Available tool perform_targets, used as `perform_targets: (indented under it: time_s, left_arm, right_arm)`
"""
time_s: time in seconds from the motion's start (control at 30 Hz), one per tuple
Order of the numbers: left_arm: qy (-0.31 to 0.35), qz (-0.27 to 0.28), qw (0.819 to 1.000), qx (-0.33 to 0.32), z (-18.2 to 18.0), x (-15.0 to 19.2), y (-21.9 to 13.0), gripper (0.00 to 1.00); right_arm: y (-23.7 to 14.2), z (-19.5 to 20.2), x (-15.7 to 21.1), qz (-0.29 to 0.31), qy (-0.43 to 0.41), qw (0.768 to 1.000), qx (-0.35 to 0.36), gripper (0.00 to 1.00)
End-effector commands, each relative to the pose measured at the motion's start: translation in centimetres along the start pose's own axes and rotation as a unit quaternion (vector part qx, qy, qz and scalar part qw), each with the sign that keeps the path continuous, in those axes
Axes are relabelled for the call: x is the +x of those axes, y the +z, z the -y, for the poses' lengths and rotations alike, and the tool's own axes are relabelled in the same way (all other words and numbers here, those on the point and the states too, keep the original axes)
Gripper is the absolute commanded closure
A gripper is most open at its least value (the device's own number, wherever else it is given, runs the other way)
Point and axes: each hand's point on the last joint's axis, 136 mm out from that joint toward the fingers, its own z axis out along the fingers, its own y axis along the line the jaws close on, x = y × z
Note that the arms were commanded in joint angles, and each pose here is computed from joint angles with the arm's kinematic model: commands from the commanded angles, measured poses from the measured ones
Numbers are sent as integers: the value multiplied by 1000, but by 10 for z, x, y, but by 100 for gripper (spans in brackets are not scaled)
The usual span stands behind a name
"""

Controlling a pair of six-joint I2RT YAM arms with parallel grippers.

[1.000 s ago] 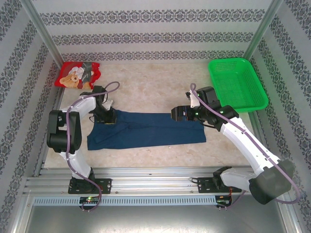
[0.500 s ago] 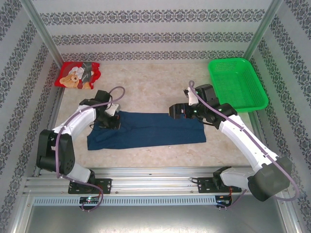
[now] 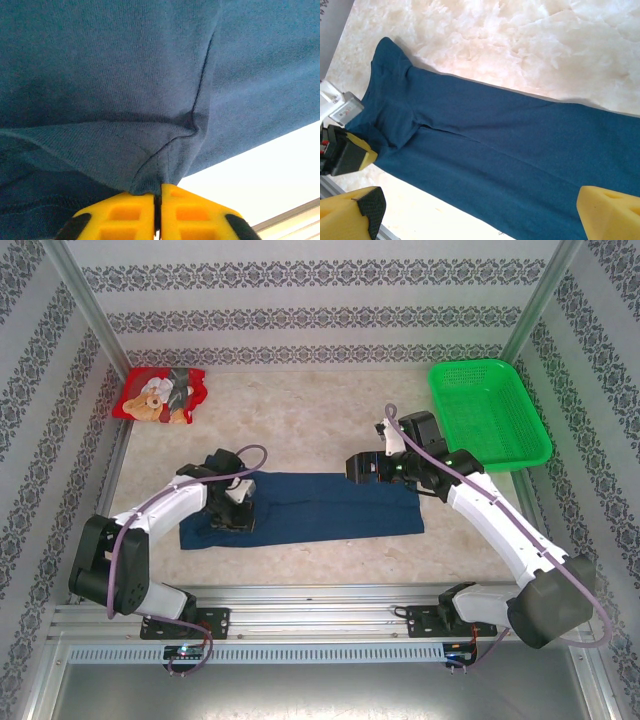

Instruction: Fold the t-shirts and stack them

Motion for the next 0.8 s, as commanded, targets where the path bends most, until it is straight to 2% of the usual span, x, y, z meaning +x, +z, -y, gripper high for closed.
perform_targets:
  time_s: [0.0,0.17,0.2,0.27,0.3,0.37,0.43,0.53,0.63,0.7,0.77]
  left_arm:
    - [-26,-15,999,17,9,9,7,85]
    - [-48,-40,997,35,21,22,11,78]
    - [-57,-45,996,44,24,25,11,75]
    - [-70,-55,994,63,32,31,8,61]
    - [-73,-53,993,75,36,32,4,60]
    - [-72,-23,994,80,41,26,-12,60]
    - [-73,39,993,84,46,8,-41,56]
    - [-103,137,982,81,42,-30,-83,47]
    - [-178,180,966,45,13,-56,-95,45]
    - [-246,166,955,24,-14,-59,-75,54]
    - [-299,142,944,-18,-41,-52,-46,66]
  right_arm:
    - [-2,-7,-6,5,-13,1000,-5,2]
    - [3,-2,-5,-5,-6,1000,5,2]
    - [4,0,-5,-6,-5,1000,9,2]
    - [8,3,-4,-10,-1,1000,15,2]
    - [10,4,-4,-13,1,1000,18,2]
    - [17,12,-2,-24,10,999,35,2]
    - [26,19,1,-47,18,997,51,2]
    - [46,32,6,-79,42,993,76,2]
    - [70,44,10,-109,67,987,94,2]
    - [90,56,16,-135,90,980,112,4]
    - [110,71,22,-165,118,969,145,14]
